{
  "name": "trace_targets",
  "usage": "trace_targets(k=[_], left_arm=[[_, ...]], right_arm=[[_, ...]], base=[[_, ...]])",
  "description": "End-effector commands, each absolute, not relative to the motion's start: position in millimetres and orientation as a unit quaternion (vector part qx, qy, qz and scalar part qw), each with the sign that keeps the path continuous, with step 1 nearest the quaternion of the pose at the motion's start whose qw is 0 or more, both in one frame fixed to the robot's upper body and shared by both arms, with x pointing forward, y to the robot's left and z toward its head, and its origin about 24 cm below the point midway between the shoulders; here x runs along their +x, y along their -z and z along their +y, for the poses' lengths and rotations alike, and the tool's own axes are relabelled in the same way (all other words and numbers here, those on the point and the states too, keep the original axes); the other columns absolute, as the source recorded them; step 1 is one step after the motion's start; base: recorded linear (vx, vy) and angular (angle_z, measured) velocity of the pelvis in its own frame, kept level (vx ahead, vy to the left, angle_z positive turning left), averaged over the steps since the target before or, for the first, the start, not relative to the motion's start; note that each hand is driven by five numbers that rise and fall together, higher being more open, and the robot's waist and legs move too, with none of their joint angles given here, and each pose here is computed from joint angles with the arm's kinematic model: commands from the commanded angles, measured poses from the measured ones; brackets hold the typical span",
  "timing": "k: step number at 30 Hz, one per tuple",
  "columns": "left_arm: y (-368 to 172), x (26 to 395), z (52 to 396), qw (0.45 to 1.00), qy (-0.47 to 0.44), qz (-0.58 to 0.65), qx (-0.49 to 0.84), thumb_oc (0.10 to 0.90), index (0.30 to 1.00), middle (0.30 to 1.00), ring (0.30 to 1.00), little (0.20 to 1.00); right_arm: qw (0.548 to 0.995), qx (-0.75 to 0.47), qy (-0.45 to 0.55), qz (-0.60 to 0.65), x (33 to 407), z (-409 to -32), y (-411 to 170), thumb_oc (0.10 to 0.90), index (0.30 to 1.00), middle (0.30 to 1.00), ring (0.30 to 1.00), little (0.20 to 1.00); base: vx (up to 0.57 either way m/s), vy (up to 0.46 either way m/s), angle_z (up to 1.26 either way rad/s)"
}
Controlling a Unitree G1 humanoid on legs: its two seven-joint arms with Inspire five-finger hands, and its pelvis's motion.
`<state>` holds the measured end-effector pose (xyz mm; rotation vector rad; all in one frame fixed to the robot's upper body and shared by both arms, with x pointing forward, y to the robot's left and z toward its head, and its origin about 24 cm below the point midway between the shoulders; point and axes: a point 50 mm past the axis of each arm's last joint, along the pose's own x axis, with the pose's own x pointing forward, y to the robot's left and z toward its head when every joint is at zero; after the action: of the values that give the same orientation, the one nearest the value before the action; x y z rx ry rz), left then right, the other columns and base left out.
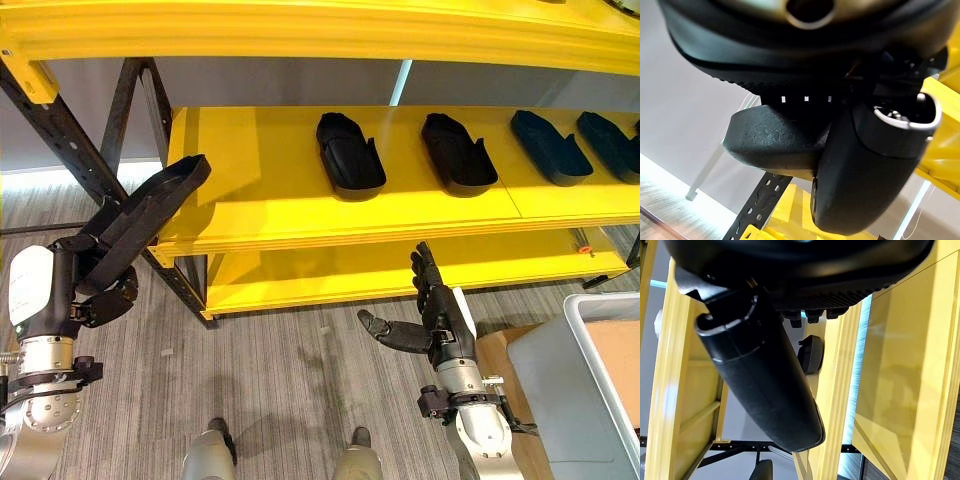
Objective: Move parts from the plastic box to the shelf.
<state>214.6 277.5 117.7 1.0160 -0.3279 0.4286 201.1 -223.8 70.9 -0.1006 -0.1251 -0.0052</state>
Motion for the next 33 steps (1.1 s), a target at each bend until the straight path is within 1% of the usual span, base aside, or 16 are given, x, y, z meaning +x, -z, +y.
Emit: trace_targets(k=[1,7,12,19,25,33], left_arm=[[-183.2,227.7,270.6,0.768,-0.277,-0.319,0.481,0.4,0.3,0.3,0.3,0.3],[-198.8,254.2,252.4,0.772,-0.281,-0.355,0.446,0.4,0.3,0.3,0.3,0.3],[-215.5,277.8,231.8,0.778,-0.266,-0.386,0.419,0.4,0.3,0.3,0.3,0.3],[-232.8,298.7,208.1,0.787,-0.253,-0.413,0.383,0.4,0.3,0.3,0.3,0.3],[-239.9,308.8,189.8,0.807,-0.241,-0.426,0.332,0.4,0.3,0.3,0.3,0.3],[-244.3,308.1,171.8,0.826,-0.231,-0.443,0.261,0.4,0.3,0.3,0.3,0.3]], right_arm=[[0.979,-0.054,-0.015,-0.195,205.7,-222.6,-121.4,0.9,1.0,1.0,1.0,1.0],[0.98,-0.039,-0.043,-0.193,210.4,-213.5,-122.3,0.9,1.0,1.0,1.0,1.0],[0.976,-0.036,-0.075,-0.2,216.8,-201.7,-126.6,0.9,1.0,1.0,1.0,1.0],[0.973,-0.033,-0.099,-0.208,221.0,-190.9,-130.6,0.9,1.0,1.0,1.0,1.0],[0.972,-0.034,-0.105,-0.207,221.1,-187.1,-129.5,0.9,1.0,1.0,1.0,1.0],[0.97,-0.038,-0.108,-0.215,220.2,-181.8,-131.0,0.9,1.0,1.0,1.0,1.0]], base=[[0.0,-0.007,0.04],[-0.03,-0.008,0.05],[-0.08,-0.016,-0.05],[-0.06,-0.021,-0.12],[-0.04,-0.052,0.08],[-0.03,-0.055,-0.24]])
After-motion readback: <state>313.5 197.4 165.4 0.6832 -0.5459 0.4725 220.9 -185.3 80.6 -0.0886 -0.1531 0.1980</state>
